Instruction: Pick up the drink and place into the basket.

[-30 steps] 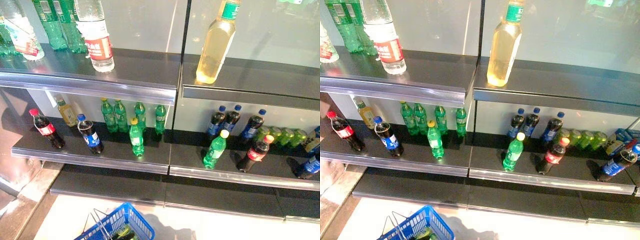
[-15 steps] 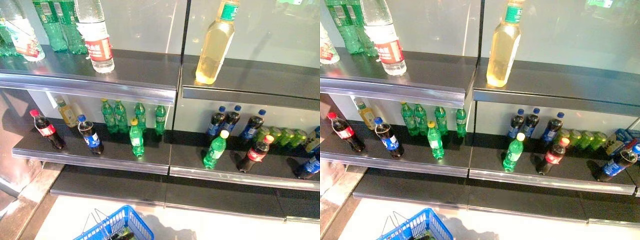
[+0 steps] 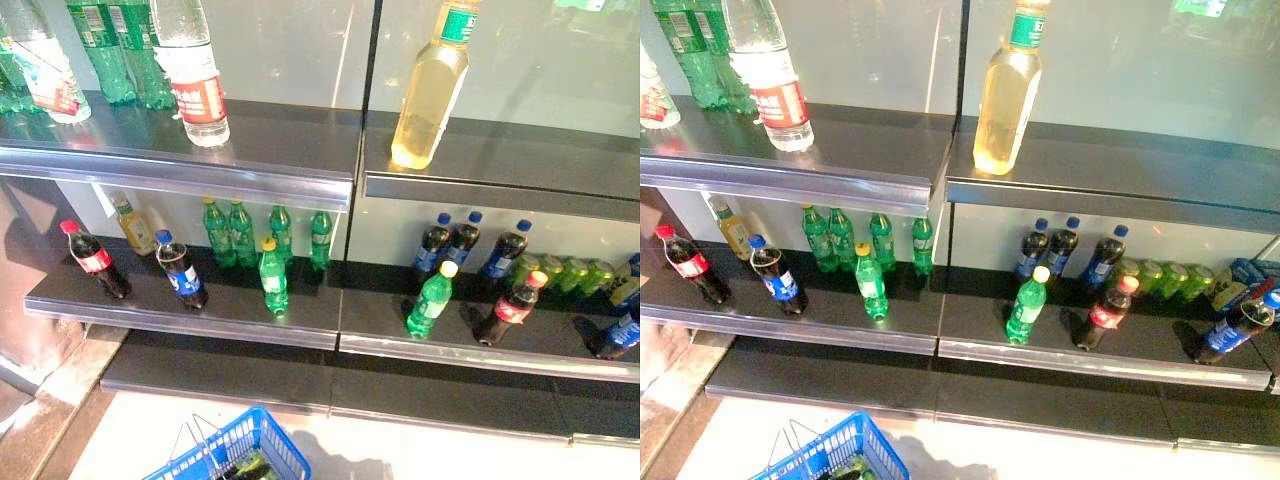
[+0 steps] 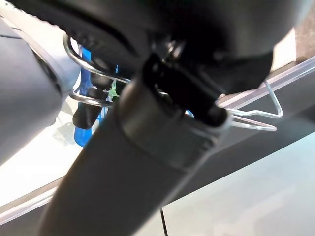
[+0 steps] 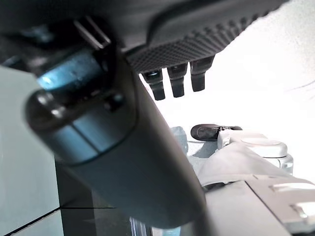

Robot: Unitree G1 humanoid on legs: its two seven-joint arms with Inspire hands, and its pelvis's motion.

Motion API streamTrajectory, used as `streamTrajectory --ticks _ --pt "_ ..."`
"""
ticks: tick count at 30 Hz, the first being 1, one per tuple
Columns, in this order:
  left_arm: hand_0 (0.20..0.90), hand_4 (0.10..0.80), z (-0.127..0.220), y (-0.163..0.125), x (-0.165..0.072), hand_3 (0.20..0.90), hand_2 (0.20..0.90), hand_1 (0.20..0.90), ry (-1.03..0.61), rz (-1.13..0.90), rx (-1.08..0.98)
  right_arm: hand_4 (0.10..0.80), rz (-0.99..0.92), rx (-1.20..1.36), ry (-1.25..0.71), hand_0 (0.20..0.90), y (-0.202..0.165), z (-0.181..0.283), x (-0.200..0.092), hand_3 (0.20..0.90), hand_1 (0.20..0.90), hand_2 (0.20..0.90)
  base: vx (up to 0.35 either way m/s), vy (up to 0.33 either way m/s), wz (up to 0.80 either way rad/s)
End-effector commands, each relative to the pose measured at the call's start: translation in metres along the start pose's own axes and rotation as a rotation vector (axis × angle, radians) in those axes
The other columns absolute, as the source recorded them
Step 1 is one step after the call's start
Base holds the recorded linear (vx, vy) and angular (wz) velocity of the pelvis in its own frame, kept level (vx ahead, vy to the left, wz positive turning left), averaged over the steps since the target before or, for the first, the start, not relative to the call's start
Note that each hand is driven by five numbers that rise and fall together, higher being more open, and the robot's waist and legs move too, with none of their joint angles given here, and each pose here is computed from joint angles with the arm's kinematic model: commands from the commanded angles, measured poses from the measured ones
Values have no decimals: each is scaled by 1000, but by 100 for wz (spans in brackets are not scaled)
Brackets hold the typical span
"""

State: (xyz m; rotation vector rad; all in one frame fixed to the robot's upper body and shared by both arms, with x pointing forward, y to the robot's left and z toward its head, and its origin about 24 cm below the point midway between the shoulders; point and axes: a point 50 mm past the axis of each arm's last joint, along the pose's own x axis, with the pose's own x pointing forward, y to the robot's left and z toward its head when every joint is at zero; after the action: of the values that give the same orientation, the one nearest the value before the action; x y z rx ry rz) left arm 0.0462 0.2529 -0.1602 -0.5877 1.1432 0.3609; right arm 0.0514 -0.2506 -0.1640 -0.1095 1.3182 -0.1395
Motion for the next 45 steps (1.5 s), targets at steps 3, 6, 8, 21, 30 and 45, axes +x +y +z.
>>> streamTrajectory --ticks 3,6,8,21,30,45 --pt "300 100 46 -36 9 200 300 300 -178 -186 77 800 -18 -22 -26 900 -11 19 2 900 900 900 0 0 0" --pt "300 100 43 -34 9 200 300 300 -171 -191 78 800 -32 -29 -22 900 -15 19 1 900 900 900 -4 41 -1" --pt "300 100 40 -34 8 200 300 300 -176 -200 63 800 -40 -51 -37 900 -19 25 1 900 900 900 -78 128 -13" --pt "300 100 59 -30 5 200 300 300 -188 -189 140 800 -129 158 -61 900 -38 8 -4 900 900 900 -141 138 -87" --pt "300 100 62 -36 7 200 300 300 -193 -192 151 800 -96 149 -49 900 -32 16 -2 900 900 900 -117 -49 -80" --pt "300 100 56 -34 6 200 300 300 -222 -203 143 800 -64 115 -47 900 -13 13 1 900 900 900 -65 -284 -73"
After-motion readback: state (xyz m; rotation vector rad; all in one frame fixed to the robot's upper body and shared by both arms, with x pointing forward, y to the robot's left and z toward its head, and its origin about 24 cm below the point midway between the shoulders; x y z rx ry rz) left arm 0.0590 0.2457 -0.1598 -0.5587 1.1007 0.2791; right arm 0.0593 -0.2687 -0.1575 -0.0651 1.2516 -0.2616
